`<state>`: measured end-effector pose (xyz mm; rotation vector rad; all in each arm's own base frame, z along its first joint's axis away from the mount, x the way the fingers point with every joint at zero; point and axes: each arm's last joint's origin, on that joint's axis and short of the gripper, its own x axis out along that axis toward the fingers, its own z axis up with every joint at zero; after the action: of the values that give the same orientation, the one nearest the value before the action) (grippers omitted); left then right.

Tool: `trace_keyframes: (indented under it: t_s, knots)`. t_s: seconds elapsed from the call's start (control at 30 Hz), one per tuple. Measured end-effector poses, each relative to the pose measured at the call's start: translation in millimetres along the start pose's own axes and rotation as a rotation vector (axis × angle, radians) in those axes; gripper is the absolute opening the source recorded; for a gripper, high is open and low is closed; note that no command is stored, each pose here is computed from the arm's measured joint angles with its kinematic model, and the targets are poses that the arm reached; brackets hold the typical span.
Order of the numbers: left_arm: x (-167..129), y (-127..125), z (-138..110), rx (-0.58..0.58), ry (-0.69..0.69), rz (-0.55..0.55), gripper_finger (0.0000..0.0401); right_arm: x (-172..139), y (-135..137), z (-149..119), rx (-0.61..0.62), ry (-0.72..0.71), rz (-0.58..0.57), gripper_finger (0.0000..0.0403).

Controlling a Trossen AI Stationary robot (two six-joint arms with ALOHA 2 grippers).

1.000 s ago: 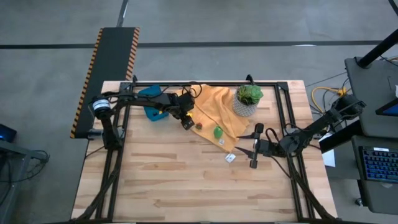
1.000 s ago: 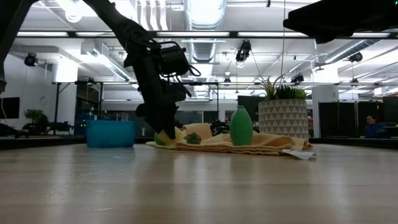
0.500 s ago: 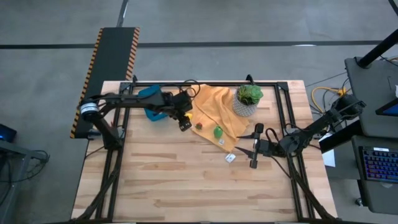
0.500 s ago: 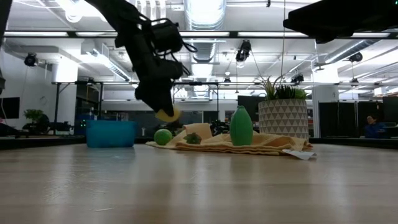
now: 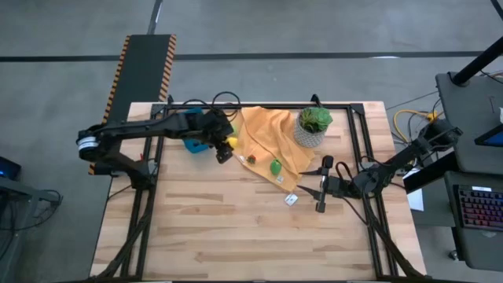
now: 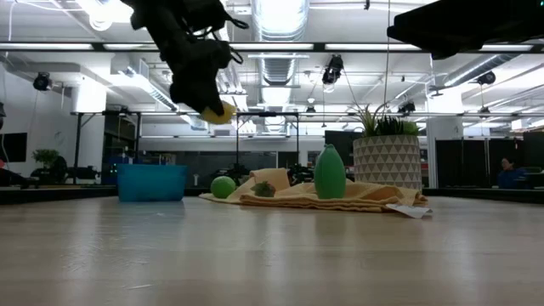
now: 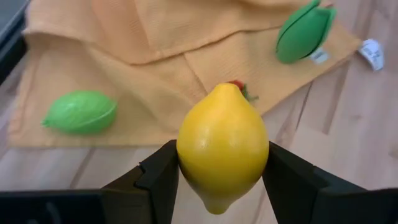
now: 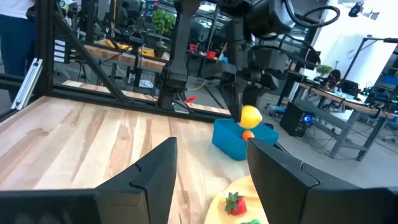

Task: Pick and placing Produce into tupperware
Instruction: Put the lemon into the blue bin

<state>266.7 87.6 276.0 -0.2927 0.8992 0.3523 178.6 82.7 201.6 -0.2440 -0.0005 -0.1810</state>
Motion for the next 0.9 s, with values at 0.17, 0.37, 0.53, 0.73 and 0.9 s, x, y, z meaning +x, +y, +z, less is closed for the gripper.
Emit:
trace_keyframes:
  t_s: [0.17,0.37,0.53,0.73,0.9]
  knots:
    - [-14,3,-5,-0.002,0.004,0.092,0.0178,0,0,0,0.0,0.0,0.0,0.0187]
    - [-17,10,-12,-0.025,0.059,0.212,0.0178,0,0,0,0.0,0.0,0.0,0.0187]
    - [-19,24,-20,-0.072,0.138,0.36,0.0178,0,0,0,0.004,0.0,0.0,0.0187]
    - [-22,48,-26,-0.166,0.198,0.432,0.0178,0,0,0,0.004,0.0,0.0,0.0187]
    - [-18,66,-32,-0.225,0.238,0.453,0.0178,0,0,0,0.007,0.0,0.0,0.0187]
